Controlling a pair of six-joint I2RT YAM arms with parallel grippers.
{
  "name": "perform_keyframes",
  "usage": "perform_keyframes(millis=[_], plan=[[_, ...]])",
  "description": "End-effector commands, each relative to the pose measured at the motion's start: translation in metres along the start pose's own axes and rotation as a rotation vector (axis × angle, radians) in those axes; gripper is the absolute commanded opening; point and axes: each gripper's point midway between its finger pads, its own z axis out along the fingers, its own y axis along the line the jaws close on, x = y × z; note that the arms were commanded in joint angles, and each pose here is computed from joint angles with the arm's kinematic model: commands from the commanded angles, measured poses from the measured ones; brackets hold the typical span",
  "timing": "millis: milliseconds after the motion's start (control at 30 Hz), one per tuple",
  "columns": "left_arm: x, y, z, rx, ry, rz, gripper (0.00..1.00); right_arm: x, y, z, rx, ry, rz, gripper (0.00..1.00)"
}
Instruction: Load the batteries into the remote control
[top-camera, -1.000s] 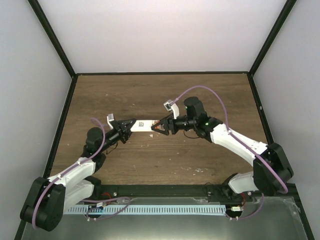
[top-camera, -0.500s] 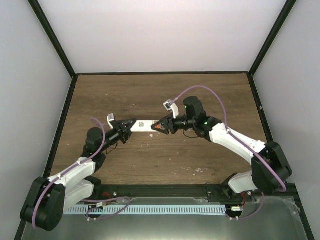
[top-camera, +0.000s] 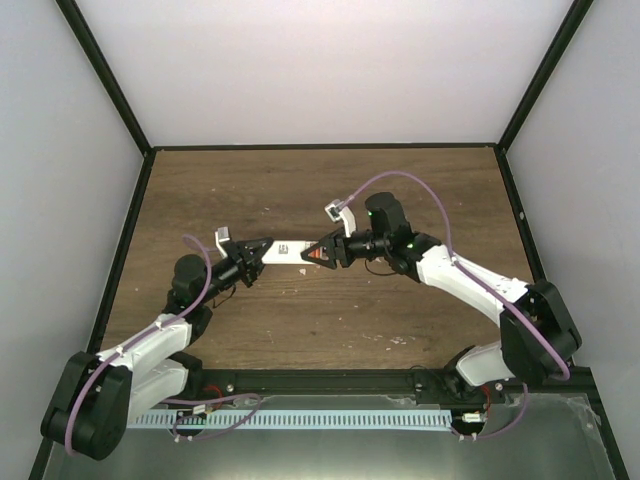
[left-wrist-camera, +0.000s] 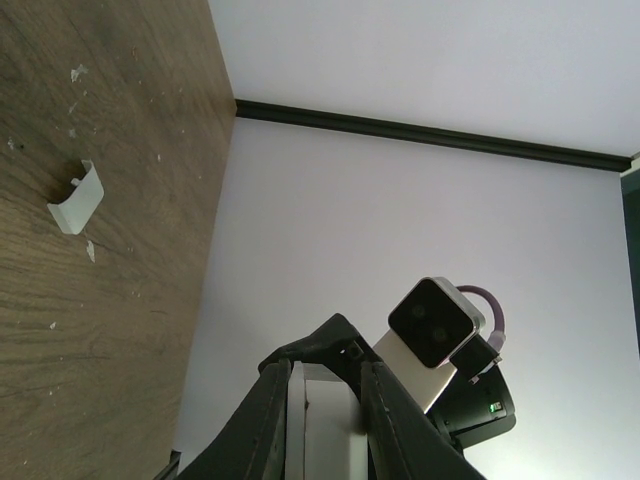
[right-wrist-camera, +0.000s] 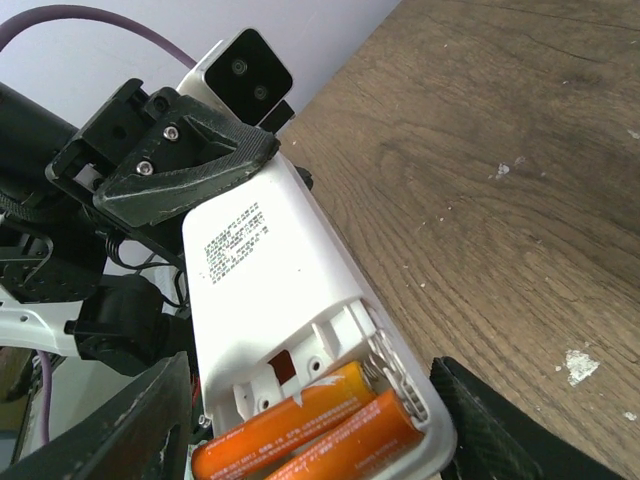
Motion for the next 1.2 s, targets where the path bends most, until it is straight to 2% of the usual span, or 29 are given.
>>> perform_keyframes(millis=[0,300,500,800,1167], plan=[[0.002,-0.021,0.003,0.057,0.008,0.050,0.00,-0.018,0.014,-0.002,-0.044,-0.024,-0.034,0.58],[-0.003,-0.025,-0.002,0.069,-0.043,0.071,0.00,-0.019,0.018,-0.010,-0.033,-0.016,-0.009,0.66],[-0.003,-0.030,-0.002,0.078,-0.042,0.095,0.00,-0.022,0.017,-0.015,-0.044,-0.008,0.068,0.66],[-0.002,-0.030,-0.001,0.077,-0.031,0.096,0.00,-0.032,0.027,-0.018,-0.075,-0.016,0.085,0.65],[-0.002,-0.029,-0.001,0.077,-0.032,0.095,0.00,-0.025,0.024,-0.013,-0.085,0.023,0.096,0.42]])
